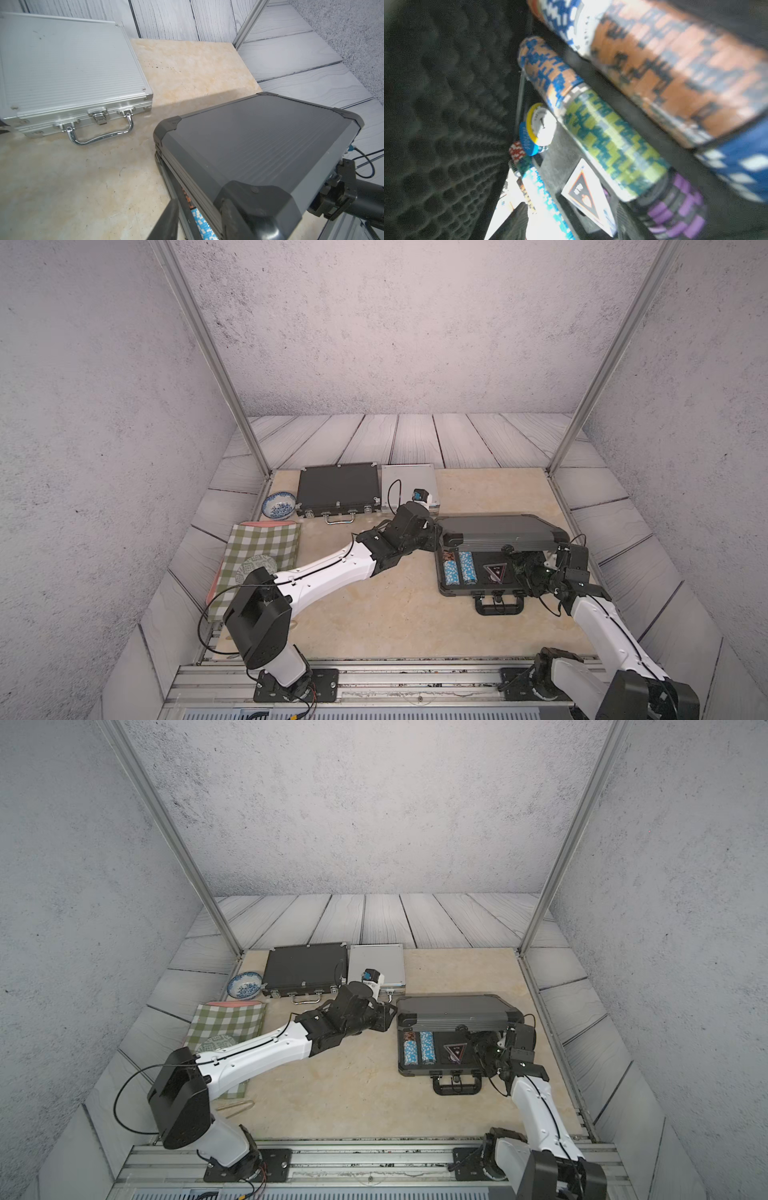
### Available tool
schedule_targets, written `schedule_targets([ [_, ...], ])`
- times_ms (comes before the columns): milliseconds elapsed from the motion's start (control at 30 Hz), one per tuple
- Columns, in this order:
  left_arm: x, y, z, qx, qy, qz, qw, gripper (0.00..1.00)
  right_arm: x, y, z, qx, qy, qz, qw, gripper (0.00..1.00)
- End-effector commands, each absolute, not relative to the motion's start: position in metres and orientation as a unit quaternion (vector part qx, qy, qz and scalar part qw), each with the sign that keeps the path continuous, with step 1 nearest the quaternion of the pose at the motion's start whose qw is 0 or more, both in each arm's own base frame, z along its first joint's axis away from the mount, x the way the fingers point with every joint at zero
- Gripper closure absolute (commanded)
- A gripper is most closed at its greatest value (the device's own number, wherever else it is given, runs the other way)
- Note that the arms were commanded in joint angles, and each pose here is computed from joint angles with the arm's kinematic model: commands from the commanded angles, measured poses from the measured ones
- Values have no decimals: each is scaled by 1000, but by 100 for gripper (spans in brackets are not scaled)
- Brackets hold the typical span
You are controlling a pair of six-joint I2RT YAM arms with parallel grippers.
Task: Close the poker set cases
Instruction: Close the lid of the poker set case.
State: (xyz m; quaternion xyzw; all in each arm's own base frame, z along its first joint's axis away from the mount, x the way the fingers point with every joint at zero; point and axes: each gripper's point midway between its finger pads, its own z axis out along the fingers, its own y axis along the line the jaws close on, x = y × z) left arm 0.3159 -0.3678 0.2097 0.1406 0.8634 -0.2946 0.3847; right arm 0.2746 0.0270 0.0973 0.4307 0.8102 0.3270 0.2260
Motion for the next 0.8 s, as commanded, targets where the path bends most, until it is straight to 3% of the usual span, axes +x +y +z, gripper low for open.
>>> schedule_targets([
  [0, 316, -374, 209, 146, 862, -307, 376, 62, 267, 23, 103, 409, 832, 298, 227, 31],
  [767, 317, -368, 182, 164, 878, -266, 363, 63, 207, 23, 86, 397, 880, 222, 133, 30],
])
